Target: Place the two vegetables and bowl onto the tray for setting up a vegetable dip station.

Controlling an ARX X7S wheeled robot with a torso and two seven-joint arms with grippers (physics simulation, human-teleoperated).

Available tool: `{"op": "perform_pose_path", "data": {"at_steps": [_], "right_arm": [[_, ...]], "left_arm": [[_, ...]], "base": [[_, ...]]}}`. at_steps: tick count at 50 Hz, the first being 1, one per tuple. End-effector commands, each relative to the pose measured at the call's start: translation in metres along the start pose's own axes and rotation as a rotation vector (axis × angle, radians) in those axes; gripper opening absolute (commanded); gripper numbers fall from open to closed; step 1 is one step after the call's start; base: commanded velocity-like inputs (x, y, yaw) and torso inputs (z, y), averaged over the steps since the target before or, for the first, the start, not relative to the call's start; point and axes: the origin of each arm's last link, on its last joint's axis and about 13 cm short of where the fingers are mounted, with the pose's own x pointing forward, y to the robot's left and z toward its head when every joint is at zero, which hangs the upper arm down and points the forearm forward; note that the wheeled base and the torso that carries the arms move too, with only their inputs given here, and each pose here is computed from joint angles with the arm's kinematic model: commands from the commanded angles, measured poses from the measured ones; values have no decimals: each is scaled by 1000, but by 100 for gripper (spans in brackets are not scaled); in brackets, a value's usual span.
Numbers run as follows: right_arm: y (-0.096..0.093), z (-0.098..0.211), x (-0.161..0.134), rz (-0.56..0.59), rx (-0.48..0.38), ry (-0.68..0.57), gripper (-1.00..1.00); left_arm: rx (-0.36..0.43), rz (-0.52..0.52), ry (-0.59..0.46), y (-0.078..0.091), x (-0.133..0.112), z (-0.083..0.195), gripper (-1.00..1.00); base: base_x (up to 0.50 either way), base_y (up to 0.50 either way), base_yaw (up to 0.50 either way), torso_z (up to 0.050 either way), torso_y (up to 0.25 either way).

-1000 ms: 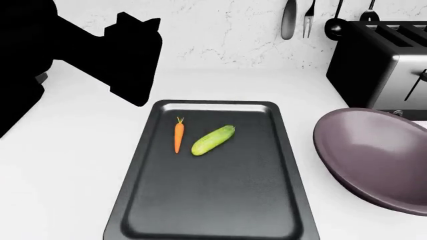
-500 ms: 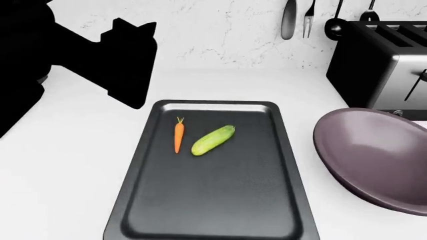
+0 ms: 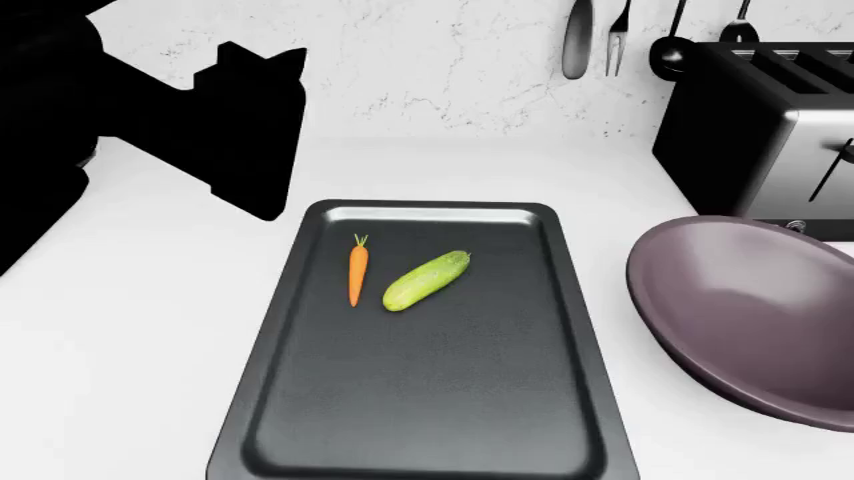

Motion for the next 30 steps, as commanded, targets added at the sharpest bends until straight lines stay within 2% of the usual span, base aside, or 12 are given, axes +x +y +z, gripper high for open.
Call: {"op": "perform_pose_path", "data": {"at_steps": [1,12,20,27,30], "right_arm": [[-9,3,11,-76,25,42,100],[-7,-14,33,-85,-25,133,100],[-6,-17,37,-85,-25,125,100],[0,-24,38,-44,-54,99,100],[5,-29,40,11,-61,83,100]], "left_arm": [[-8,7,-5,2,-2,-1,100],[-12,9,-6,2,0,-1,100],[-15,16,0,2,0,-3,100],[-15,19,3,2,0,-5,100],[-18,21,2,3,1,-5,100]], "base": [[0,0,0,0,0],[0,0,0,0,0],[0,0,0,0,0],[0,0,0,0,0],[0,0,0,0,0]]}}
